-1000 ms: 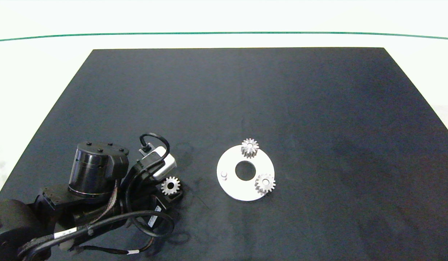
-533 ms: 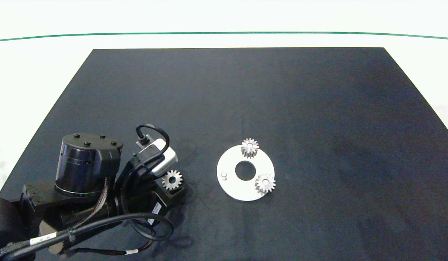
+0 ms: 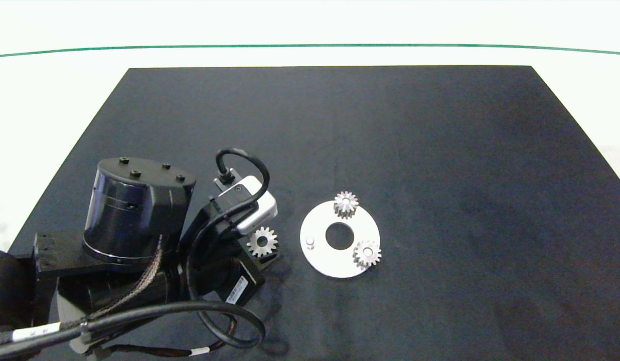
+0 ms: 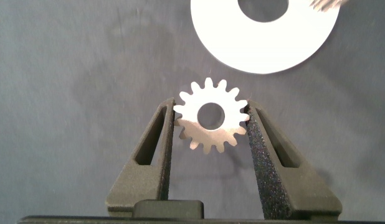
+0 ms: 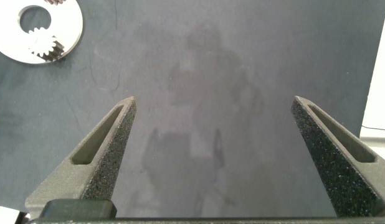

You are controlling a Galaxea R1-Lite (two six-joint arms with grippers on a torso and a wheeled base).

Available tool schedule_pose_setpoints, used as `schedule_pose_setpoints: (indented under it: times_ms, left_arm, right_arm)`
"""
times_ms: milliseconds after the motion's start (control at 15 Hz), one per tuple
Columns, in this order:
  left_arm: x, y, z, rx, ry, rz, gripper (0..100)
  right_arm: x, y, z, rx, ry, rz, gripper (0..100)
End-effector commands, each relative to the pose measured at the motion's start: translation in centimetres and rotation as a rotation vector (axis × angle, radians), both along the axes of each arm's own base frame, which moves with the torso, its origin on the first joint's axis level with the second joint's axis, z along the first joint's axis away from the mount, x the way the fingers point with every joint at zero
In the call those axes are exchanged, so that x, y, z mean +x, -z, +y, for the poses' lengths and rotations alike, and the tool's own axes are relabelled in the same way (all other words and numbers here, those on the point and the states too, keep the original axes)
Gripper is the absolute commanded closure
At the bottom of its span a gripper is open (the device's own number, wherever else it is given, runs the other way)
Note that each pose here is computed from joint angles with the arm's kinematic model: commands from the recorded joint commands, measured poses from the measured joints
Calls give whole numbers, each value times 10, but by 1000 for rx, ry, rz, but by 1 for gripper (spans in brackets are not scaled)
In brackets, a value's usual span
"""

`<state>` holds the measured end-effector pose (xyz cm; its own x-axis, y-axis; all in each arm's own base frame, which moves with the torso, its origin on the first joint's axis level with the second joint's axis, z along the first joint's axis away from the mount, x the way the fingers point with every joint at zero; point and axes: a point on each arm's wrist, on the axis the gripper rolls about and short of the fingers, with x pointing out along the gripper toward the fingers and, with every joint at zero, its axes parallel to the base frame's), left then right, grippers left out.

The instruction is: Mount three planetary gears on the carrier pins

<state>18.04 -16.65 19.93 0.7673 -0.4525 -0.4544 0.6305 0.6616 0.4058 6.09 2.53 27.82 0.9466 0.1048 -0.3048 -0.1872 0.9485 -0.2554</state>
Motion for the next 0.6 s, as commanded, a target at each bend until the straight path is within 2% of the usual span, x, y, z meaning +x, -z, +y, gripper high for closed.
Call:
schedule_pose_setpoints:
  times_ms: [67,600]
  left_arm:
    - [0,3,-20,8,47,10,100]
    - [13,3,-59,11,92,3,100]
  right_arm:
    - [1,-2,0,-1,0,-2,0]
    - [0,-9,0,11,-1,-23,0]
